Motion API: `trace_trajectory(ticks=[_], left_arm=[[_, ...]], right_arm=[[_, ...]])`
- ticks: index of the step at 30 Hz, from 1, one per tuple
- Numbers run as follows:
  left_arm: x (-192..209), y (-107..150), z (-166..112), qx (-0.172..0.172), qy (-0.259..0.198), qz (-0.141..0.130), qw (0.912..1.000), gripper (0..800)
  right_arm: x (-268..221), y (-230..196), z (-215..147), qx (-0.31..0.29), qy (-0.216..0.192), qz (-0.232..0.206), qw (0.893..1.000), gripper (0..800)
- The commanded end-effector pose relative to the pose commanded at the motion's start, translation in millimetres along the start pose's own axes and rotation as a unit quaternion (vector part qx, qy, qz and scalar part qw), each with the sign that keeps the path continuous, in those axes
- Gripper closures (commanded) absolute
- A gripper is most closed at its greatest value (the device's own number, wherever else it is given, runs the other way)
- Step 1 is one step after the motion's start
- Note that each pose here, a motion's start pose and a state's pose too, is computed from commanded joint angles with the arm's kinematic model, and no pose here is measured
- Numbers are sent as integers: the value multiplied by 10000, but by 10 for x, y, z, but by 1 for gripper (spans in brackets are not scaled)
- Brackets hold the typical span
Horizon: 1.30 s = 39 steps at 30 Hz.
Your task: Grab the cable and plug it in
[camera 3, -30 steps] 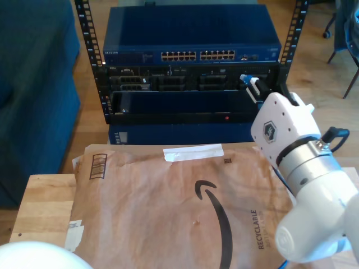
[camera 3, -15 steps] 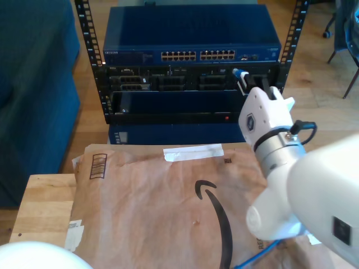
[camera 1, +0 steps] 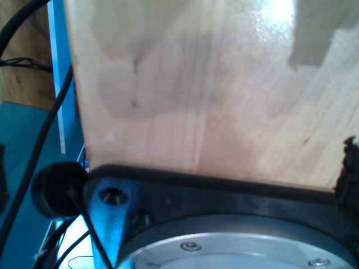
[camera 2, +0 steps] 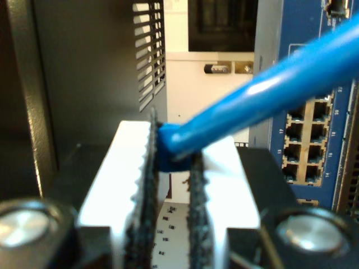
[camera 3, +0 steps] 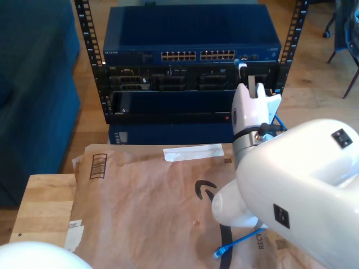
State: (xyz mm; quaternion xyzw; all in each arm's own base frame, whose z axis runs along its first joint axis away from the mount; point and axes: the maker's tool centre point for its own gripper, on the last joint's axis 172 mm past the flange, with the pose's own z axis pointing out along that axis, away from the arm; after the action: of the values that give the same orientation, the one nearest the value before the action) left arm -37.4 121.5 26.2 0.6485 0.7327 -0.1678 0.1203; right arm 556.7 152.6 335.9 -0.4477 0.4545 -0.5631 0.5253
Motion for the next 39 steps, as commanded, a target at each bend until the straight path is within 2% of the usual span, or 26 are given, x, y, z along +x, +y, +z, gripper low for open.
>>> trace_trajectory(ticks=[4, 9, 12, 16, 22, 39], left_arm=[[0, 0, 0, 0, 0, 0, 10000, 0], [0, 0, 0, 0, 0, 0, 10000, 0], [0, 0, 0, 0, 0, 0, 10000, 0], [0, 0, 0, 0, 0, 0, 10000, 0], [0, 0, 0, 0, 0, 0, 10000, 0], [0, 0, 0, 0, 0, 0, 10000, 0]], right_arm=[[-102, 66, 141, 43, 98, -151, 9998, 800], [-80, 145, 292, 29, 350, -110, 9993, 800], [6, 255, 294, -47, 556, -288, 9980, 800], [98, 353, 297, -114, 807, -296, 9962, 800], [100, 477, 340, -149, 962, -249, 9949, 800], [-26, 701, 608, -23, 1036, -62, 9946, 800]])
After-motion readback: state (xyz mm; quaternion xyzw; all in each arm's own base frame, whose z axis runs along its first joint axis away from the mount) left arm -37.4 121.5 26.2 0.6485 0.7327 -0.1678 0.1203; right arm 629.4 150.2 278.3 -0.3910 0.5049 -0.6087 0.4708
